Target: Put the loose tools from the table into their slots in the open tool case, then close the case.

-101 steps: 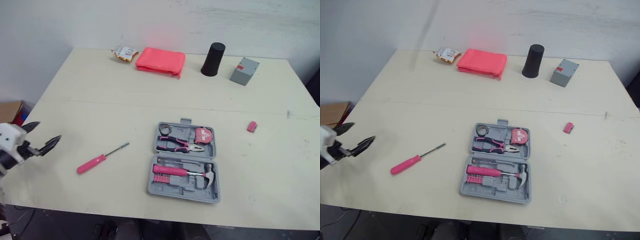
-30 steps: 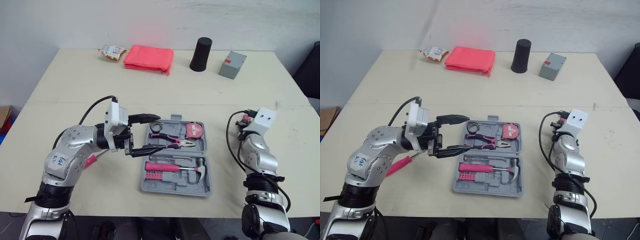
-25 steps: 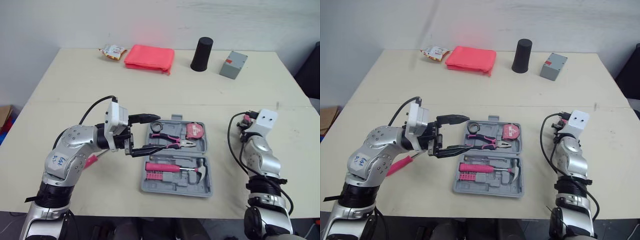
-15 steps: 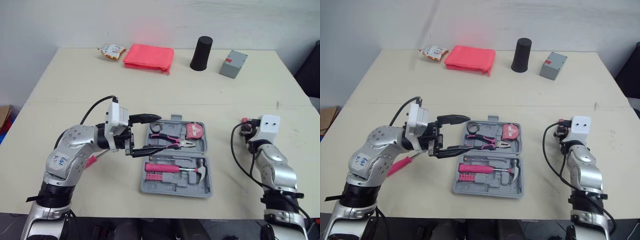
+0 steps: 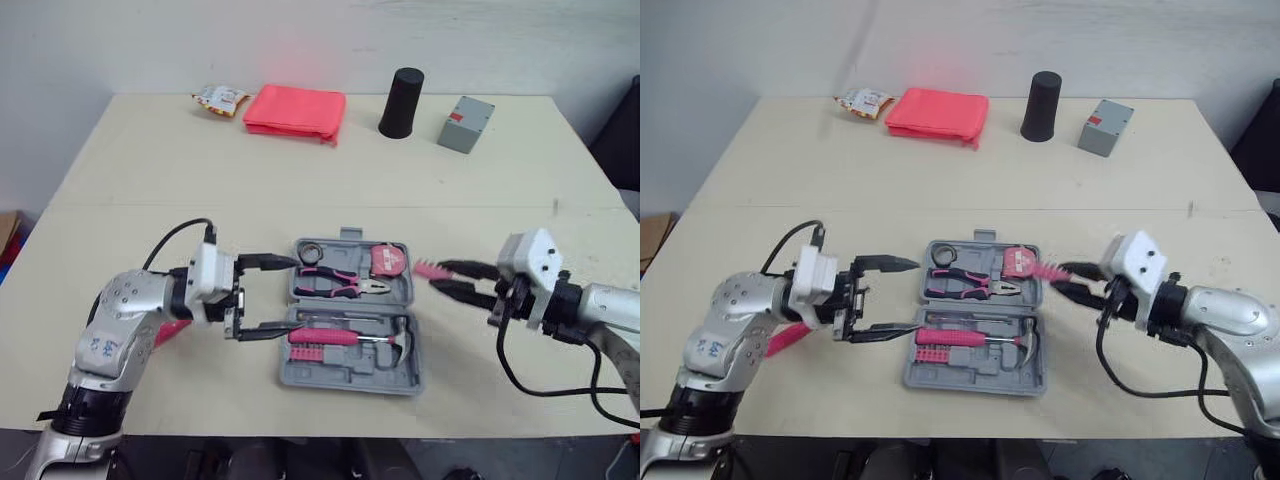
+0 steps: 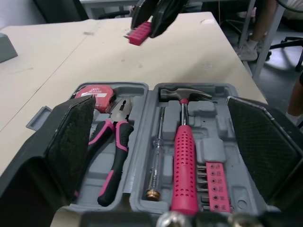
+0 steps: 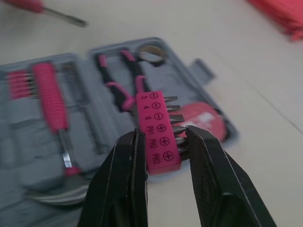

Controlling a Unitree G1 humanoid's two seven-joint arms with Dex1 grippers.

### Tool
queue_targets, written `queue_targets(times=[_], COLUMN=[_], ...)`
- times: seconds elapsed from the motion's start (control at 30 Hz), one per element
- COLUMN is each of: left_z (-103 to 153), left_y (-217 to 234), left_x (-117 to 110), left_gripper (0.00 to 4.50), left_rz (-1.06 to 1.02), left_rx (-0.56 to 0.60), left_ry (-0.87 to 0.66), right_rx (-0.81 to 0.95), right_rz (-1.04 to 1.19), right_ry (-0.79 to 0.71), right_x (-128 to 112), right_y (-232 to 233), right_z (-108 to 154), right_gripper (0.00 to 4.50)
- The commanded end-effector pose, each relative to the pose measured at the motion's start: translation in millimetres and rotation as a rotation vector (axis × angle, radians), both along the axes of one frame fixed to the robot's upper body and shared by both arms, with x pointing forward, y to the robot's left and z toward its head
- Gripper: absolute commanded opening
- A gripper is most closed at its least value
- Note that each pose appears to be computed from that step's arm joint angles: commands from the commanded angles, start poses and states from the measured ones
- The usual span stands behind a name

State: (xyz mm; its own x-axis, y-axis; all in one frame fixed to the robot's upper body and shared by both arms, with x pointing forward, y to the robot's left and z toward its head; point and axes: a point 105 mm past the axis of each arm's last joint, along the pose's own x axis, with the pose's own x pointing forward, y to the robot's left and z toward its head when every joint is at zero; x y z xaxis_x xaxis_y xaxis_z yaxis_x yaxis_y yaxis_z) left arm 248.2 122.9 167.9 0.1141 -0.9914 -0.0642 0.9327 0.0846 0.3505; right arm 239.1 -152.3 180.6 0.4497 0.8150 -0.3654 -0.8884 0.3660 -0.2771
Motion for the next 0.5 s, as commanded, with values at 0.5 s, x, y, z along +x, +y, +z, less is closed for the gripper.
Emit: queue_targets(times=[0.5], left_z=[-18.2], left_y=[21.5], left_x=[-27.2], left_gripper=[4.5], left_rz=[0.006], left_rx=[0.109], left_ry=[-0.026], right_rx=[-0.158], right_rz=[0.066], right_ry=[0.188], right_x=[-41.4], right_y=[55.0], right_z=[-47.2], right_gripper=[0.82])
